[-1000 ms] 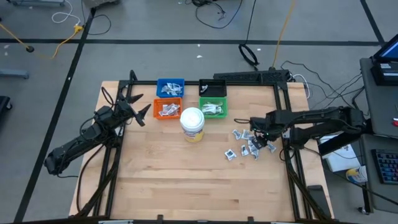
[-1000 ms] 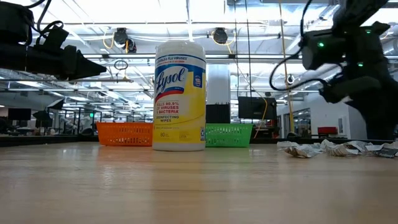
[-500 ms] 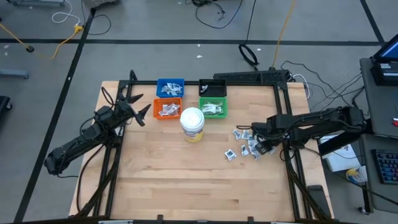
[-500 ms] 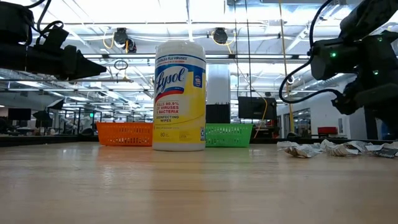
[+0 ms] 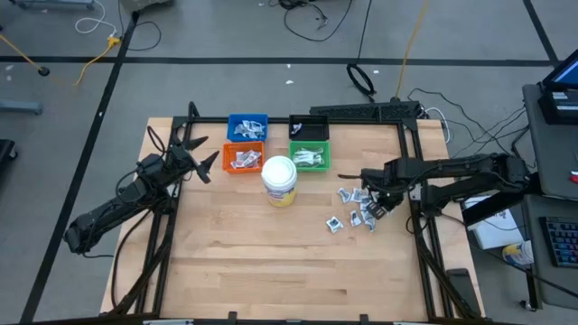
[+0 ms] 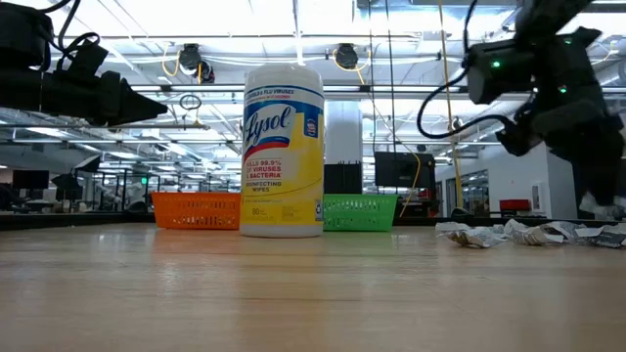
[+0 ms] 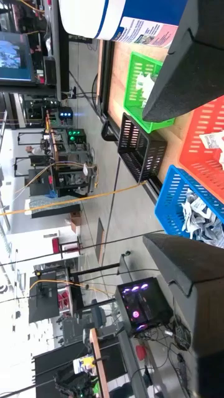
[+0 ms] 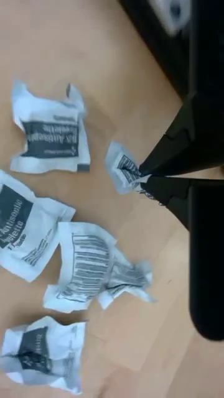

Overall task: Pick & Place First Aid Supplies
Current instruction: Put the black towelette pack into the black bin

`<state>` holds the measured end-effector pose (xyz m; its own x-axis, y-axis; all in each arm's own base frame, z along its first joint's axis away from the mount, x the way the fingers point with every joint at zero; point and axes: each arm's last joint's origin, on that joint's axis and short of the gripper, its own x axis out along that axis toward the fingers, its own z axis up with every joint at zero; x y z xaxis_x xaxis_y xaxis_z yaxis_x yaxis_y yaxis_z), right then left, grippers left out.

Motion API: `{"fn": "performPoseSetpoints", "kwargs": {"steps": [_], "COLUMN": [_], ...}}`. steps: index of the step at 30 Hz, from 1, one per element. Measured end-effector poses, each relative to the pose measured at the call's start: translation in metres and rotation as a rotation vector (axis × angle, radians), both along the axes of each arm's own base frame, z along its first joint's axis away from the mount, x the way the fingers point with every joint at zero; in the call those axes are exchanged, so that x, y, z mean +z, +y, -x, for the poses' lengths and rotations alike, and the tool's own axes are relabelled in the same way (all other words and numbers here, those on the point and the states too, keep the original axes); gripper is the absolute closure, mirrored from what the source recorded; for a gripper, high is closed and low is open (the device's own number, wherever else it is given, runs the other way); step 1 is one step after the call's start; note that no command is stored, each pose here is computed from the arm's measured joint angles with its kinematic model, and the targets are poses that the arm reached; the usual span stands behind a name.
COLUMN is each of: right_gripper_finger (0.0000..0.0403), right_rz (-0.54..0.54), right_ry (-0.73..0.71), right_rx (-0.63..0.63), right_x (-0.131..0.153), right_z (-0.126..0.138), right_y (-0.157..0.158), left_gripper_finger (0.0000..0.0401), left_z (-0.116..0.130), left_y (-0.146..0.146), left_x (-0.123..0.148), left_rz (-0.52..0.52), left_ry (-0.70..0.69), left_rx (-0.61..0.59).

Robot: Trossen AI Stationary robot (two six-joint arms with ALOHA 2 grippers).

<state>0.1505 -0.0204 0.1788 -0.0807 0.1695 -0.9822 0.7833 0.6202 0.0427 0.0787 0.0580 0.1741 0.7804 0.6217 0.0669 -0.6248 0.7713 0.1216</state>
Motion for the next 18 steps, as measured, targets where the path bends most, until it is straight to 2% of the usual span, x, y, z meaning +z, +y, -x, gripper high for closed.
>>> {"fn": "performPoseSetpoints", "kwargs": {"steps": [8, 12, 18], "right_gripper_finger": [0.0402, 0.0402, 0.0402], "right_rz": [0.06, 0.073, 0.154], "right_ry": [0.018, -0.019, -0.046], "right_rx": [0.181, 0.227, 0.317], "right_x": [0.027, 0.039, 0.061], "right_z": [-0.03, -0.054, -0.093], "right_y": [-0.032, -0.059, -0.105], "left_gripper_finger": [0.0091, 0.0091, 0.0091], "left_z": [0.0, 0.0, 0.0], "left_y": [0.0, 0.0, 0.0], "left_x": [0.0, 0.0, 0.0], "left_rz": [0.0, 0.0, 0.0], "left_ry": [0.0, 0.0, 0.0], "left_rx": [0.0, 0.0, 0.0]}}
